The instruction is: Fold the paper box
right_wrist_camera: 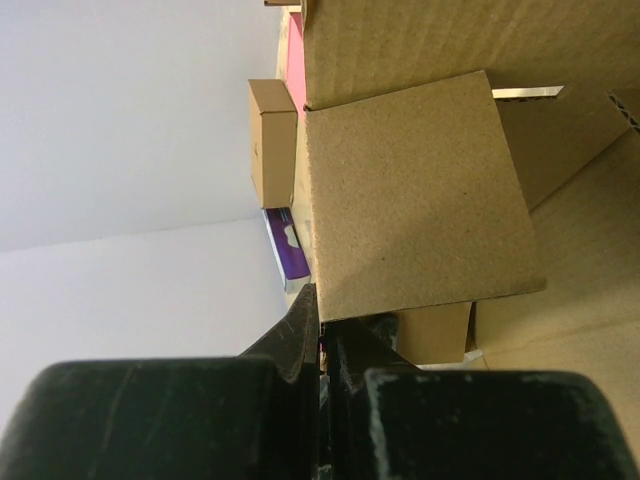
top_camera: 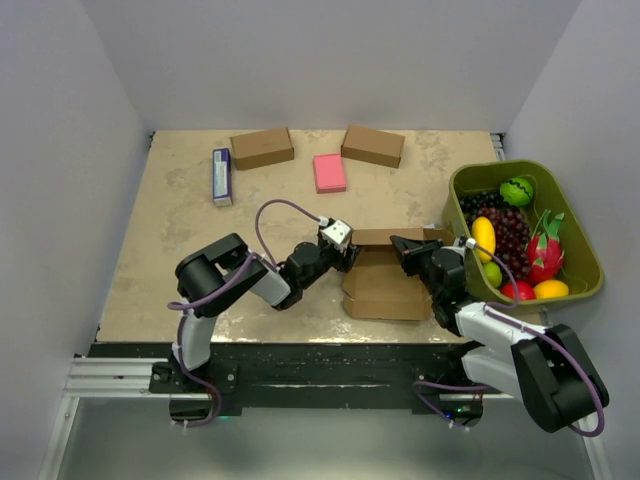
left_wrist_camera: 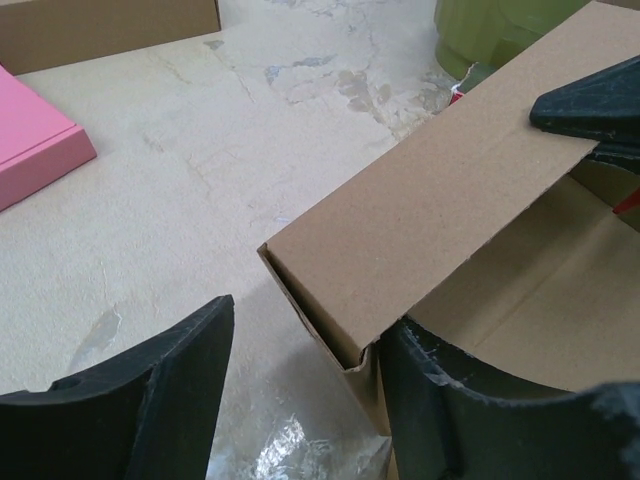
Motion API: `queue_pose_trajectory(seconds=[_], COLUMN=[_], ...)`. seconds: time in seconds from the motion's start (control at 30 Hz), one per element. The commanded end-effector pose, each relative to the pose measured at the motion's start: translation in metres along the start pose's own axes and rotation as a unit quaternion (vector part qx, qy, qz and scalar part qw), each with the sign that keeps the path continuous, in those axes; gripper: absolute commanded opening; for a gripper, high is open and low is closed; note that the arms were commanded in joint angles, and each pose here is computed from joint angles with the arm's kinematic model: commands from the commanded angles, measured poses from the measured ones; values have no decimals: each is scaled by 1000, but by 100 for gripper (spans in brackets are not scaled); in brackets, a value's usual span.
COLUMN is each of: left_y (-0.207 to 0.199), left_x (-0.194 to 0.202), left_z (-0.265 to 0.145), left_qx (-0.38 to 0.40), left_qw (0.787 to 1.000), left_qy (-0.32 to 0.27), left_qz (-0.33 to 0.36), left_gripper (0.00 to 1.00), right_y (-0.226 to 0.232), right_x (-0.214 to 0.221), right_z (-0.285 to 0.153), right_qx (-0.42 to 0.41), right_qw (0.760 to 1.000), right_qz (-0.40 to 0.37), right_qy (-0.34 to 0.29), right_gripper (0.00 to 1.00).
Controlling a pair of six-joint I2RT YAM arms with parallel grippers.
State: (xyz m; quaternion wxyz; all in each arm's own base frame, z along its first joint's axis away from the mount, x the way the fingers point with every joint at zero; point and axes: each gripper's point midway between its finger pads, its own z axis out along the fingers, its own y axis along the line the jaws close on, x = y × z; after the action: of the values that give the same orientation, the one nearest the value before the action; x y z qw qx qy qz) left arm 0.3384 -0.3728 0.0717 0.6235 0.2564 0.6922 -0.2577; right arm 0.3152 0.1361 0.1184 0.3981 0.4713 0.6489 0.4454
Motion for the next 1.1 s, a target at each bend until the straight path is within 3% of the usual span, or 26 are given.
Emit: queue_pose_trajectory(seconds=[0.0,0.27,0.57,0.7,1.07], left_y=[-3,8,49,61,68], left_x=[-12,10,36,43,50], left_z=[10,7,-8,-17,-23], left_qx=[1,-33,-186,-233,-269], left_qw=[1000,999,978,965,954], left_qy=[-26,15,91,107,122], left_qz=[-5,-8,38,55,48], left_gripper=[56,48,28,26,24], right_y=[-56,-56,-52,-51,-55], right_x=[0,0,-3,-5,-4], right_z=[-6,-6,-6,-6,-9], right_qx=[100,99,97,97,100], right_qw=[995,995,995,995,995], right_qz=[-5,-3,-3,-1,0], right_qy=[0,0,-8,-11,-11], right_gripper=[0,0,0,0,0])
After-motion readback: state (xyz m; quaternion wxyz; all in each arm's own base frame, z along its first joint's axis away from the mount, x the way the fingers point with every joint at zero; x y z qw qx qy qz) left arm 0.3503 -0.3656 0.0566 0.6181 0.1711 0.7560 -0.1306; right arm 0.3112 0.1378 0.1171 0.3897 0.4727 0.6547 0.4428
